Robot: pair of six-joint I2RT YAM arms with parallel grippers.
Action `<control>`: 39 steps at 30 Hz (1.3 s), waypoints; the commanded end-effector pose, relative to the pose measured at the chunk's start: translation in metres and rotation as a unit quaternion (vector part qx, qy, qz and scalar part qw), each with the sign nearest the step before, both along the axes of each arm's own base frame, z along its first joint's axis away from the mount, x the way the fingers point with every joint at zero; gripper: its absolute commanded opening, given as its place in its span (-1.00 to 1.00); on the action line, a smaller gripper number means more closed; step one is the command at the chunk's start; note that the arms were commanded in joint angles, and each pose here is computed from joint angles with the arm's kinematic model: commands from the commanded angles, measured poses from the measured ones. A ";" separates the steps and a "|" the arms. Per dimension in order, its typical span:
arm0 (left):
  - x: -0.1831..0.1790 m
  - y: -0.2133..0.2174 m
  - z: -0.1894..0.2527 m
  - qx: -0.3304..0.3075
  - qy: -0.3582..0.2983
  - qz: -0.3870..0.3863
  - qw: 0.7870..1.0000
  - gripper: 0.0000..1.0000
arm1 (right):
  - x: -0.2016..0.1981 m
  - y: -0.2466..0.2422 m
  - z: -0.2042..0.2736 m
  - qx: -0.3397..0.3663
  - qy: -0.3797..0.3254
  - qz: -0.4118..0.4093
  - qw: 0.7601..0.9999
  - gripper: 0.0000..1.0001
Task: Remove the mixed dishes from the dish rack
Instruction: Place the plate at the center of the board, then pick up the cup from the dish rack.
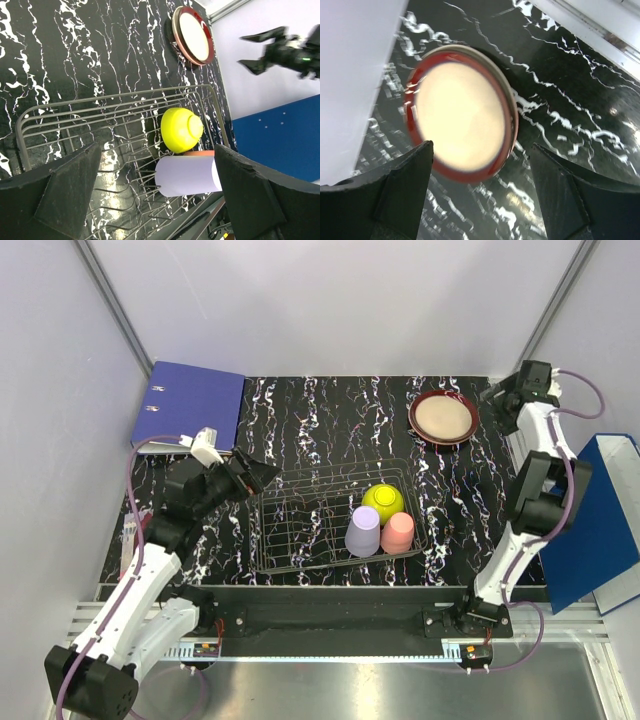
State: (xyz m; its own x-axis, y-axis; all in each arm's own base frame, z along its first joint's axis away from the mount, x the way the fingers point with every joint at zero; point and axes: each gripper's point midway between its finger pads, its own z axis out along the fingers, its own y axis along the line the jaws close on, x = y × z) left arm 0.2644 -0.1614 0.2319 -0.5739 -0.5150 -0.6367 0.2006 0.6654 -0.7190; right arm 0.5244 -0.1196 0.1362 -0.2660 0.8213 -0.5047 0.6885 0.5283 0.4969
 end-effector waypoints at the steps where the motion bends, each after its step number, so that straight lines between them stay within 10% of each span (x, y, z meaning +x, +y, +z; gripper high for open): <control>1: -0.002 -0.001 -0.002 0.018 -0.006 -0.012 1.000 0.98 | -0.030 0.015 0.082 -0.005 -0.083 -0.004 0.997 0.69; 12: -0.029 -0.033 0.020 0.125 -0.068 -0.110 0.984 0.98 | -0.170 0.249 0.132 -0.013 -0.190 0.295 0.936 0.63; 24: -0.065 -0.187 -0.009 0.279 -0.096 -0.212 0.932 0.98 | -0.272 0.244 0.181 -0.027 -0.276 0.339 0.899 0.61; 39: -0.046 -0.210 -0.059 0.309 -0.037 -0.163 0.936 0.98 | -0.289 0.245 0.138 -0.018 -0.253 0.357 0.899 0.62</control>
